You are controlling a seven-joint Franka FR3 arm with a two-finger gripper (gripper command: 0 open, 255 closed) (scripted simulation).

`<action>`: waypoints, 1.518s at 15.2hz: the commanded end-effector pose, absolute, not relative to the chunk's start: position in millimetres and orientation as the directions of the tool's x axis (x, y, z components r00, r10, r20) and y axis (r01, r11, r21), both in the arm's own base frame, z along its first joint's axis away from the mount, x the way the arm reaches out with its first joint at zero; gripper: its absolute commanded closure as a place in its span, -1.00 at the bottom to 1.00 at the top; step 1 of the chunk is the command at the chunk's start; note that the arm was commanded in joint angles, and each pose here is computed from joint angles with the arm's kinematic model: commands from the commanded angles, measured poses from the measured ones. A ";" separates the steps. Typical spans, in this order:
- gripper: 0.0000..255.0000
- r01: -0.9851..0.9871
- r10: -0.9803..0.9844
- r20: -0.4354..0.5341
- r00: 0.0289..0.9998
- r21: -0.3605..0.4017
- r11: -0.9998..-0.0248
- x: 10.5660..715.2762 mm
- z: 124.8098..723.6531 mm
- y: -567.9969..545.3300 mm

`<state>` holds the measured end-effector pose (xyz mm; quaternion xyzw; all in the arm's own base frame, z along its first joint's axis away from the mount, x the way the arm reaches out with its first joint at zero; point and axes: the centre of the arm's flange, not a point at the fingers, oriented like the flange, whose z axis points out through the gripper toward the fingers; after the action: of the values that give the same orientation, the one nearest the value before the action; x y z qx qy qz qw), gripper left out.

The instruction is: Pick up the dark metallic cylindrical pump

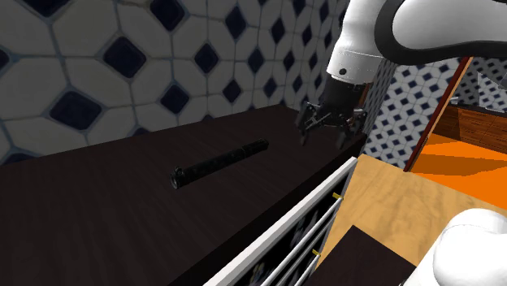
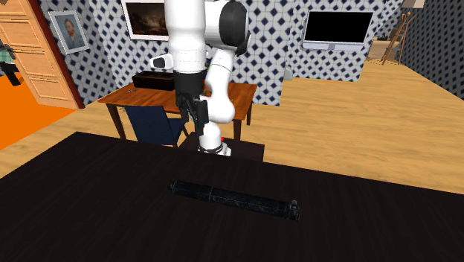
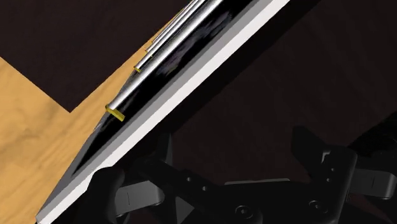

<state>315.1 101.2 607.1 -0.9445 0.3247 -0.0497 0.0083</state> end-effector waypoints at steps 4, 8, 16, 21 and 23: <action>-1.00 -0.789 -0.790 0.068 0.609 -0.054 -0.612 345.3 600.4 160.3; -1.00 -0.892 -0.893 0.053 0.447 -0.054 -0.450 379.8 596.2 201.7; -1.00 -0.996 -0.997 0.023 0.080 -0.046 -0.081 469.1 588.3 261.5; -1.00 -0.997 -0.998 0.021 0.056 -0.045 -0.057 475.3 566.7 264.0; -1.00 -0.997 -0.998 0.021 0.056 -0.045 -0.057 475.3 556.1 264.0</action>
<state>475.1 264.8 560.9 -0.7270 0.6862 -0.0233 0.0089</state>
